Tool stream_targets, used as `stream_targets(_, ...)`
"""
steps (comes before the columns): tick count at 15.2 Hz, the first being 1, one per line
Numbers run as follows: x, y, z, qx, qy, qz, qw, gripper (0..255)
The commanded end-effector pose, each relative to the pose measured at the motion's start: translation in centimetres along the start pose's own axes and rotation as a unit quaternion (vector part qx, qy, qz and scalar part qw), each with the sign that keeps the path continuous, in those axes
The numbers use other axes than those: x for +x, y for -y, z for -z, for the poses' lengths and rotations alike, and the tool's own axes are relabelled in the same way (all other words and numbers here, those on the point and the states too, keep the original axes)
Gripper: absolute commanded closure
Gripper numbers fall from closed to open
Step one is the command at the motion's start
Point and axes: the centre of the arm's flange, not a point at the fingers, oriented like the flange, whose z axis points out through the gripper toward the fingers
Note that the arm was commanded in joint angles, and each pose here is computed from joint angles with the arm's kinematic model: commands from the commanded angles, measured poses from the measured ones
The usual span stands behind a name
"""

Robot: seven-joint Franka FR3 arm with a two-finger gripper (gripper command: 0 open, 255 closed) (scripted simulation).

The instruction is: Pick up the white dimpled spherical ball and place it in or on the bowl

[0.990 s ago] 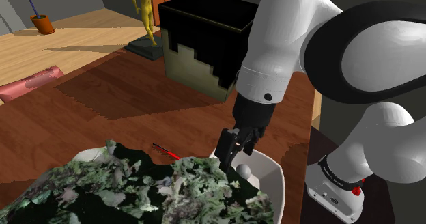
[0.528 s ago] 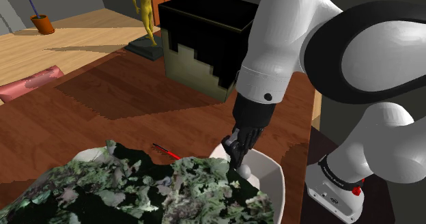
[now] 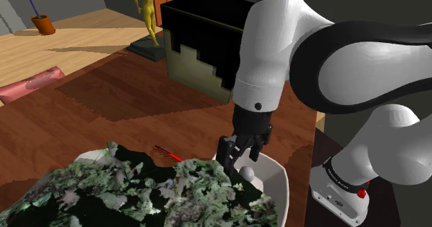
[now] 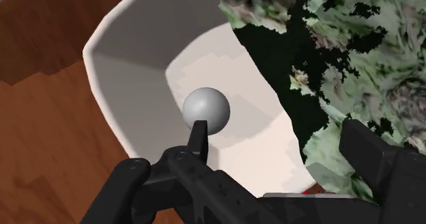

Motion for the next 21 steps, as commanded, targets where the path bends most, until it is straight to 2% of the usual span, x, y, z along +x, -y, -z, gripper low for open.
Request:
stream_targets(1,1.2,-0.7,-1.6,-0.044,0.019,-0.080,0.9956,0)
stream_targets(2,1.7,-1.1,-2.5,-0.067,0.029,-0.120,0.9901,0)
stream_targets(3,2.0,-1.4,-3.1,-0.080,0.035,-0.143,0.9859,0)
stream_targets(11,1.6,-2.0,-7.0,-0.080,0.035,-0.143,0.9859,0)
stream_targets(18,1.6,-2.0,-7.0,-0.080,0.035,-0.143,0.9859,0)
stream_targets(19,1.6,-1.9,-7.2,-0.080,0.035,-0.142,0.9859,255)
stream_targets(21,1.6,-3.6,-8.1,-0.080,0.036,-0.143,0.9858,255)
